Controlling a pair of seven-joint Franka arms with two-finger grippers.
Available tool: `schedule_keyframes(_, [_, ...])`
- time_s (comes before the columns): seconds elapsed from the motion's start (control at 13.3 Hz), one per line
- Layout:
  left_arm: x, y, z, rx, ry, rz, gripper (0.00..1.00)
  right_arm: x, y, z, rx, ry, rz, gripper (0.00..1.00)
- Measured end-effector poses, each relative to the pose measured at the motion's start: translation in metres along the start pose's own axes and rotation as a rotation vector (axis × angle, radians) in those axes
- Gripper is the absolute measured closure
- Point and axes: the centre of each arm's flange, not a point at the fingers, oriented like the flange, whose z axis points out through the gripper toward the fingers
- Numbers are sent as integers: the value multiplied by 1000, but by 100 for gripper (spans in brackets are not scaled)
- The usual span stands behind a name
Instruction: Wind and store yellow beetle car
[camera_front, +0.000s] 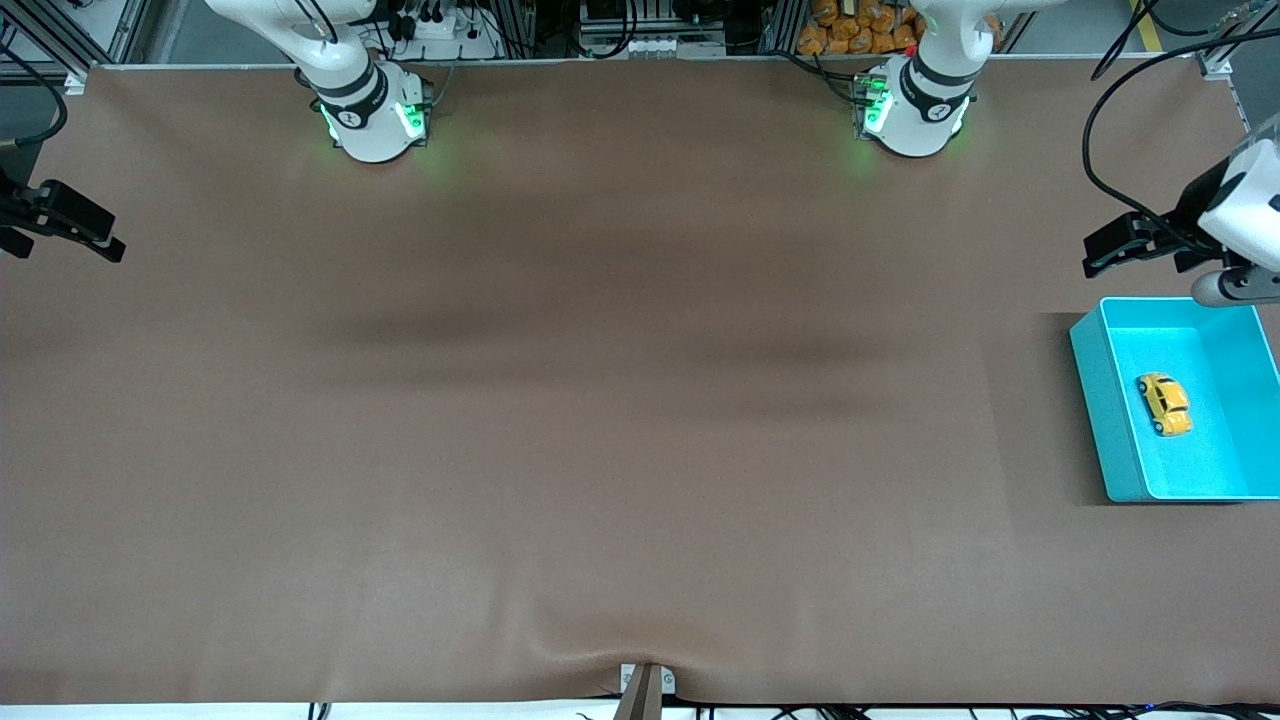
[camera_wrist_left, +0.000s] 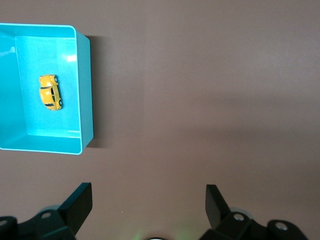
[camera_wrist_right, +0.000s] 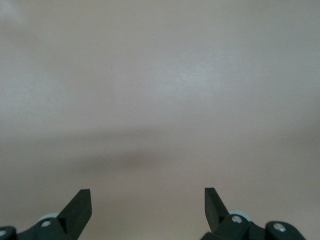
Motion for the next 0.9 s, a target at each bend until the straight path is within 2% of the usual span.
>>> schedule_keyframes(0.23, [0,1,0,0,-2,39,0,0,1,0,0,0,1,0])
schedule_keyframes(0.9, [-1,6,-15,-1,27,43,0,0,2,-1,0,1,4,0])
